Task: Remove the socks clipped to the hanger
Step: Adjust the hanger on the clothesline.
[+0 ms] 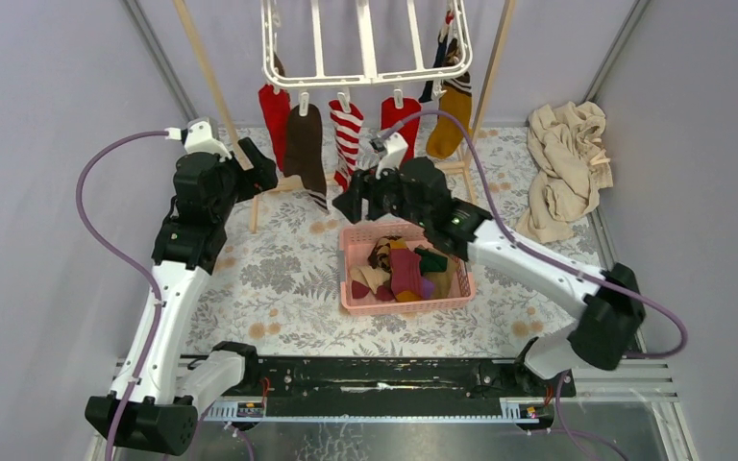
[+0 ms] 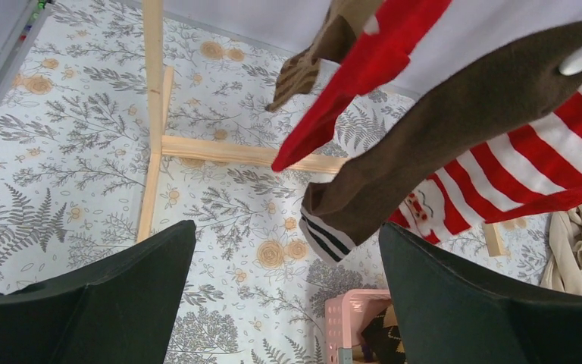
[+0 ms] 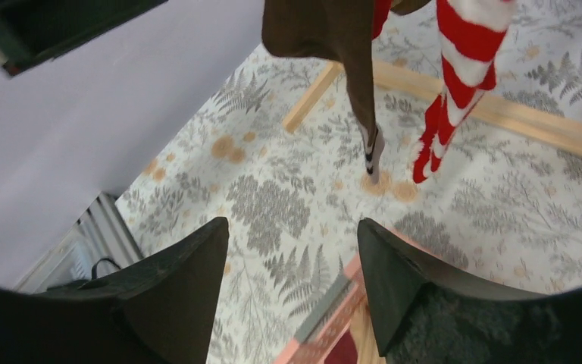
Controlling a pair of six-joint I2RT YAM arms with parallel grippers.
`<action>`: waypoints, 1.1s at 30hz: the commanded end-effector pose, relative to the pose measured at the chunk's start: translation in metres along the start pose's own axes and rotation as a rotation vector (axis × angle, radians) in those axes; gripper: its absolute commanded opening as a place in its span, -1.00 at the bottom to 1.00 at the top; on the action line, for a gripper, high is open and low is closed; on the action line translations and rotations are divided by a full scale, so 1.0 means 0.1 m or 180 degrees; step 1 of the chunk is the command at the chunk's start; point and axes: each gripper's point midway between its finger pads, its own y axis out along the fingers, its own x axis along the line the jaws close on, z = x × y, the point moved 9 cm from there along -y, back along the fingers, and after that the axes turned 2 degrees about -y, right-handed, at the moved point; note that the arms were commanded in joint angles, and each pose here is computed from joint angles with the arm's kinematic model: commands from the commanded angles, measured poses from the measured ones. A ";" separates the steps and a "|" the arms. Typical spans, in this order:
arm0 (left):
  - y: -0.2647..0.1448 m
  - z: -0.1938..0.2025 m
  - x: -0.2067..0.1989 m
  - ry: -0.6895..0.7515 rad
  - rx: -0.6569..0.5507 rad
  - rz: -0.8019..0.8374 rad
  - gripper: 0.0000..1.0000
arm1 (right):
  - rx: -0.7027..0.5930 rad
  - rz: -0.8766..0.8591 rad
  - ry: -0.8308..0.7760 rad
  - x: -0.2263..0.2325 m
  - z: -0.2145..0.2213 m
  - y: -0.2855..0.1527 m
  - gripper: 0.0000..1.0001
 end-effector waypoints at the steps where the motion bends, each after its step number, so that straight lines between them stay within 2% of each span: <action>1: -0.08 -0.01 0.02 0.0073 -0.0033 -0.0069 0.97 | -0.0567 -0.0064 -0.0084 0.08 -0.38 0.34 0.46; 7: -0.12 -0.03 0.02 0.0053 -0.0045 -0.0060 0.97 | -0.0835 -0.0233 -0.0080 0.11 -0.49 0.78 0.55; 18: -0.24 -0.04 0.03 0.0057 -0.0030 -0.0100 0.97 | -0.1213 0.0158 -0.0193 0.00 -0.61 1.29 0.68; 33: -0.36 -0.04 0.06 0.0075 -0.0040 -0.0129 0.97 | -0.1139 0.0397 -0.0139 -0.05 -0.58 1.85 0.74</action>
